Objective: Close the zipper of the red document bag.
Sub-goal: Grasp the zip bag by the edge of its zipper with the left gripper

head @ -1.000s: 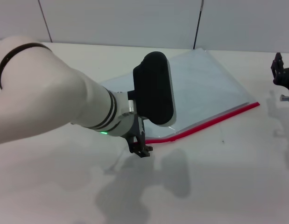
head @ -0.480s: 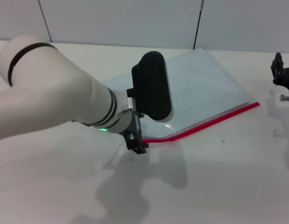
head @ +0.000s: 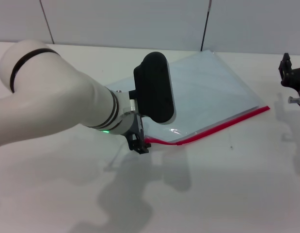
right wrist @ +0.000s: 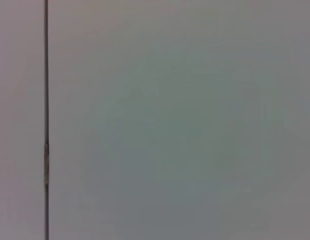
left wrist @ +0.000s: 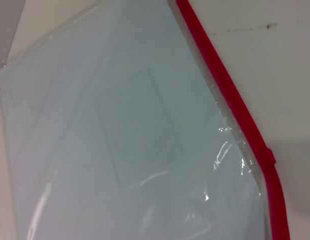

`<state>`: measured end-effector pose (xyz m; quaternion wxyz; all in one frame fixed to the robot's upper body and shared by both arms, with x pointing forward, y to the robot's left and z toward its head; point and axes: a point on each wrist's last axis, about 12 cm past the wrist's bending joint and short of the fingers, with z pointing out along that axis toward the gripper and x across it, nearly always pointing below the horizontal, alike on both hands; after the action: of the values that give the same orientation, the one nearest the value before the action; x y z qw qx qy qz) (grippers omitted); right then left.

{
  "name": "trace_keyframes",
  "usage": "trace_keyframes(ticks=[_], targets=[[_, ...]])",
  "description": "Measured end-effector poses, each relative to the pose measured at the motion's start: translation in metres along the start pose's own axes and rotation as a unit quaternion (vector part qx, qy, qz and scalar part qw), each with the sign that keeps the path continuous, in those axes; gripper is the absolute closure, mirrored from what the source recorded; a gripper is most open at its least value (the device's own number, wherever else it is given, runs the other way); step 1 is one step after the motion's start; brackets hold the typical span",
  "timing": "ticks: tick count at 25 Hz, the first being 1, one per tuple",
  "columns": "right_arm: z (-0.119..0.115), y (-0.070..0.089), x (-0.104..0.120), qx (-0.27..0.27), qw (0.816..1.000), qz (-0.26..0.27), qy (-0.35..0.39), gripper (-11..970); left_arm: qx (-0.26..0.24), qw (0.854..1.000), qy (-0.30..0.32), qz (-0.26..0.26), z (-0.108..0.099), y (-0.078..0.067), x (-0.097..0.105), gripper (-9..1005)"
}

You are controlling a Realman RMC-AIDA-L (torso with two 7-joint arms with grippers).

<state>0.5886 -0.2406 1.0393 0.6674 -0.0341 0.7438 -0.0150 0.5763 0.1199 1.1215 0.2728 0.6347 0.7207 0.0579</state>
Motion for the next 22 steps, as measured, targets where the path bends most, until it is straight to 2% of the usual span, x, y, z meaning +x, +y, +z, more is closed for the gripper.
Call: trace_keyframes(ticks=[2, 13, 22], targets=[[0.0007, 0.0004, 0.0001, -0.001, 1.000, -0.001, 0.002, 428, -0.002, 1.000, -0.002, 0.000, 0.0003, 0.0005, -0.0004, 154], [0.0013, 0.0011, 0.0008, -0.004, 1.000, -0.001, 0.007, 429, -0.018, 1.000, -0.010, -0.002, 0.0054, 0.0036, 0.0015, 505], [0.0016, 0.0020, 0.0002, -0.005, 1.000, -0.001, 0.006, 430, -0.033, 0.999, -0.021, -0.006, 0.0101, 0.0065, 0.0035, 557]])
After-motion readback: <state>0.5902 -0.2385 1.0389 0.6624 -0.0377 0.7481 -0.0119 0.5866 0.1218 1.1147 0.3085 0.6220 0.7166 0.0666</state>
